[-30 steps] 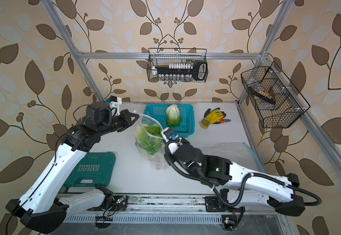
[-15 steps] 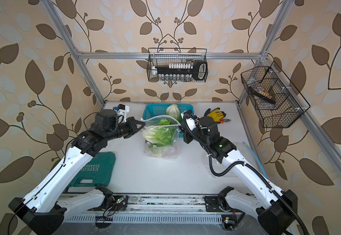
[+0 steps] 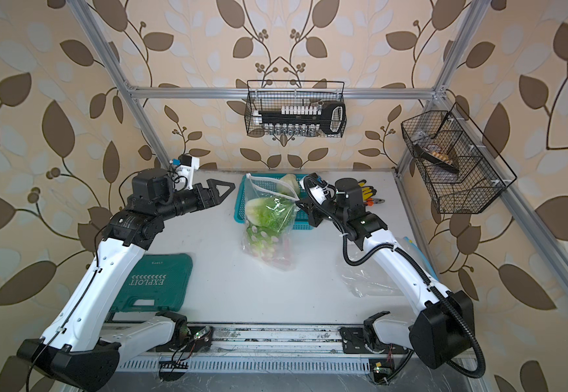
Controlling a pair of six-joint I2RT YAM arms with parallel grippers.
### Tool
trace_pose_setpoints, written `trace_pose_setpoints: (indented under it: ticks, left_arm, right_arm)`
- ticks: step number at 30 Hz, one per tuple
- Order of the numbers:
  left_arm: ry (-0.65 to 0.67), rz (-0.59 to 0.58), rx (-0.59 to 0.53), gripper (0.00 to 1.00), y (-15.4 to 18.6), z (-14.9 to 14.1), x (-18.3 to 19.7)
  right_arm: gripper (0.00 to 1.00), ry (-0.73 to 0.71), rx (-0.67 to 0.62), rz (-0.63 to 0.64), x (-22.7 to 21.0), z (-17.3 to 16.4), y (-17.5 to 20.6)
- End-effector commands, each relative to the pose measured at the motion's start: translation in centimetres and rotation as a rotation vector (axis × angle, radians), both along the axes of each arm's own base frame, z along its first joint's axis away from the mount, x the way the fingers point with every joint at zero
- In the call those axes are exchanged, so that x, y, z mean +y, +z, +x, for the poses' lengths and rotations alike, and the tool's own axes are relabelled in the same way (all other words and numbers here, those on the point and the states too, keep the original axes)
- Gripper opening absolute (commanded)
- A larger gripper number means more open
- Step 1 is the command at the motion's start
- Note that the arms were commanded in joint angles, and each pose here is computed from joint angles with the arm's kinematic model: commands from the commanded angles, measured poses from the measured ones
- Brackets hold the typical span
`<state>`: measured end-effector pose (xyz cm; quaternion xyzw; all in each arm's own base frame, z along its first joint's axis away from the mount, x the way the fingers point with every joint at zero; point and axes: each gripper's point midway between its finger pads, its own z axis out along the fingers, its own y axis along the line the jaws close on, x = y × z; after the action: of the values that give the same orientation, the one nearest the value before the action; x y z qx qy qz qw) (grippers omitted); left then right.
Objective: Put the chinese cabbages into a zipper bag and zip it
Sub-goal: Adjust the zipper food storage bag at the center of the board.
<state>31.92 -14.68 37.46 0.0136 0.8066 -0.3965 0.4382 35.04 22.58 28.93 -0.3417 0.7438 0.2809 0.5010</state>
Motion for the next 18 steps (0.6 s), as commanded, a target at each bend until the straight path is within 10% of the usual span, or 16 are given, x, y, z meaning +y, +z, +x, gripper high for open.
trace_pose_setpoints:
  ticks: [1, 18]
  left_arm:
    - [-0.117, 0.055, -0.139, 0.97, -0.9, 1.2, -0.7]
    - [-0.456, -0.192, -0.042, 0.87, -8.4, 12.7, -2.0]
  right_arm:
    - [0.00, 0.104, -0.014, 0.008, 0.8, 0.1, 0.6]
    - [0.00, 0.081, 0.015, 0.056, -0.5, 3.0, 0.5]
